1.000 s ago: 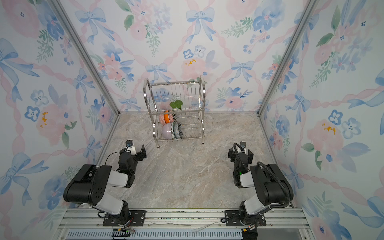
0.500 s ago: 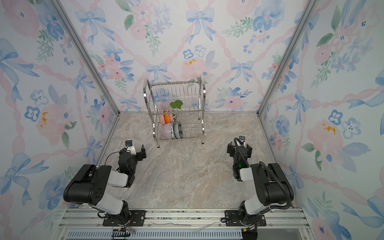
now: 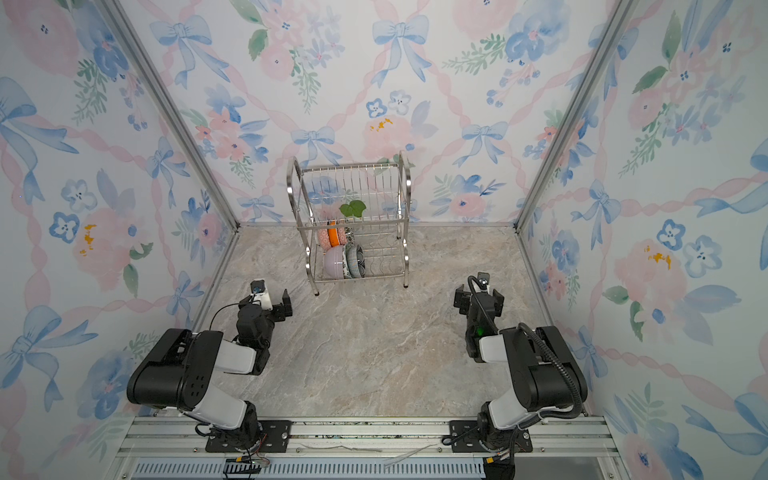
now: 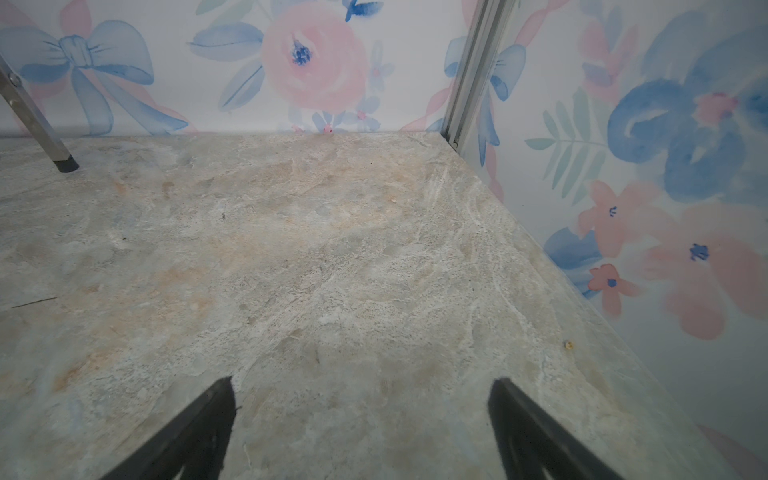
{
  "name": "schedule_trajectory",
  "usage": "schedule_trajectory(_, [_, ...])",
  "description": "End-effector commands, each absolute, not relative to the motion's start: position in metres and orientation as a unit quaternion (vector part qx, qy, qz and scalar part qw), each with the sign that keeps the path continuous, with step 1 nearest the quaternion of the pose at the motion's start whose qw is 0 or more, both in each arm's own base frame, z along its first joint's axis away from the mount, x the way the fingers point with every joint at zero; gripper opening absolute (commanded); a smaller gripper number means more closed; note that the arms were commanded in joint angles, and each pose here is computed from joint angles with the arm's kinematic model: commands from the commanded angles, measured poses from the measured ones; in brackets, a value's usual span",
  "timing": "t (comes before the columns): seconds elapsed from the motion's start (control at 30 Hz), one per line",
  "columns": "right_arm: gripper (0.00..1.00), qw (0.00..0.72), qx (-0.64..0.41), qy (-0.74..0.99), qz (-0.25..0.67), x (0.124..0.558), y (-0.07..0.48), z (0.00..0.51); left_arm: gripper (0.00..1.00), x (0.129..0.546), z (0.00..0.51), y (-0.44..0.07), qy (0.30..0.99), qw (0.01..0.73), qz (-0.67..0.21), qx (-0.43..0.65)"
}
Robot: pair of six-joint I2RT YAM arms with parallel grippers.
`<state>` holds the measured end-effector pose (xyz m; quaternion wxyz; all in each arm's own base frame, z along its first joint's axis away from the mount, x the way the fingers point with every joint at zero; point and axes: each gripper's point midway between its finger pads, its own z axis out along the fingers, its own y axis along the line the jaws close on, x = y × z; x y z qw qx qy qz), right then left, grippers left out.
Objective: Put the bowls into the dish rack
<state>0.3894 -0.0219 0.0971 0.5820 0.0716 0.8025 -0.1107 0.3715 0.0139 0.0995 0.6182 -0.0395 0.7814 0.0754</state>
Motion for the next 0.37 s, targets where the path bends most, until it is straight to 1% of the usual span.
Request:
schedule_trajectory(0.0, [0.97,0.588,0.067,0.799,-0.107,0.3918,-0.0192,0.1009,0.98,0.3752,0.1064,0.0134,0.775,0.627,0.074,-0.035])
schedule_trajectory(0.33, [0.97,0.589,0.068,0.798,-0.107,0.3915,-0.0194,0.1015,0.98,0.3754,0.1070,0.0132,0.774,0.628,0.073,-0.035])
